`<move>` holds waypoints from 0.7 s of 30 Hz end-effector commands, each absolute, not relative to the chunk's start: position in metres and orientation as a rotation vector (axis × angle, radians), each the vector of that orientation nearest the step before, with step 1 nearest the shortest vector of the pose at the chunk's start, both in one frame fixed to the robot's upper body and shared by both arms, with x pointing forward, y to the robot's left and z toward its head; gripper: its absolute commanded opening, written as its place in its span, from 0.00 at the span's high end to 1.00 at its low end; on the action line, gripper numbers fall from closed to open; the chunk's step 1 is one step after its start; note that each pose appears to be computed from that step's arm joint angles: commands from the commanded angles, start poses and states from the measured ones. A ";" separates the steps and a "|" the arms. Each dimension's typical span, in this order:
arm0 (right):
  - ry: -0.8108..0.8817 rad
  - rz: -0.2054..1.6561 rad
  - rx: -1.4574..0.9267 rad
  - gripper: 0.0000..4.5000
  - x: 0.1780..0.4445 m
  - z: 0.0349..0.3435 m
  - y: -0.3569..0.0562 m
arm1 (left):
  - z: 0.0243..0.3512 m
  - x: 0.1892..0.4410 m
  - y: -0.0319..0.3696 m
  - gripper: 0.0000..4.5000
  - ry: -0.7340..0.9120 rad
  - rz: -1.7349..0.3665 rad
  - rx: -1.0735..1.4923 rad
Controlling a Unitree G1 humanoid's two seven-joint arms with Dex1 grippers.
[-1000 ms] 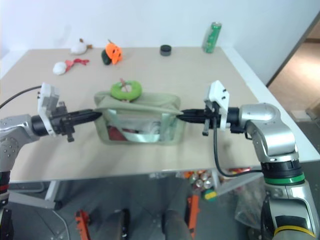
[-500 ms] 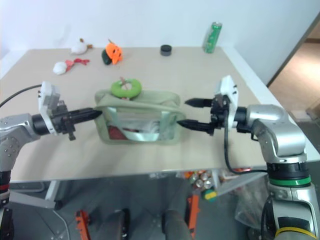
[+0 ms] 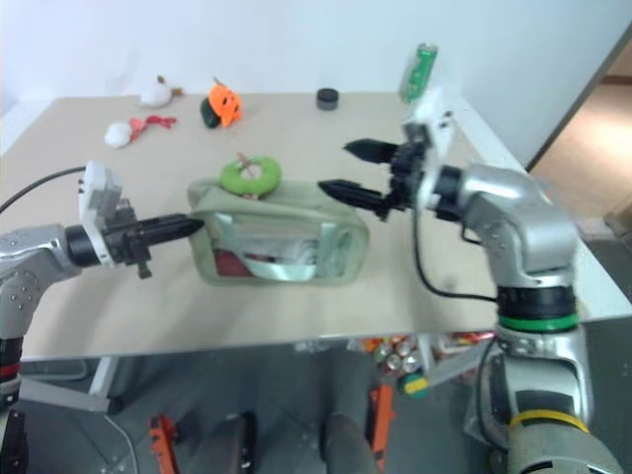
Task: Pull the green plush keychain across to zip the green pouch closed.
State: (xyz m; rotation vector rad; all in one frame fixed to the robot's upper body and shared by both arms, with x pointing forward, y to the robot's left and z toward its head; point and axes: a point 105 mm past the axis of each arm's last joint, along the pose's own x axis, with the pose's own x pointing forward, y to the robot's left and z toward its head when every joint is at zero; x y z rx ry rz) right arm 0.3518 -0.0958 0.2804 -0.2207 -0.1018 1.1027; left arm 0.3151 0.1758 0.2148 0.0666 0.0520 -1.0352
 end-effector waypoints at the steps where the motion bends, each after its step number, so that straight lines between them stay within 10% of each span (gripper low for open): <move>1: -0.125 1.073 -0.264 0.01 0.361 0.298 -0.083 | 0.218 0.307 0.167 1.00 0.043 -1.088 0.104; 21: -0.027 1.151 -0.207 0.01 0.374 0.297 -0.042 | 0.209 0.302 0.167 1.00 0.057 -1.082 0.100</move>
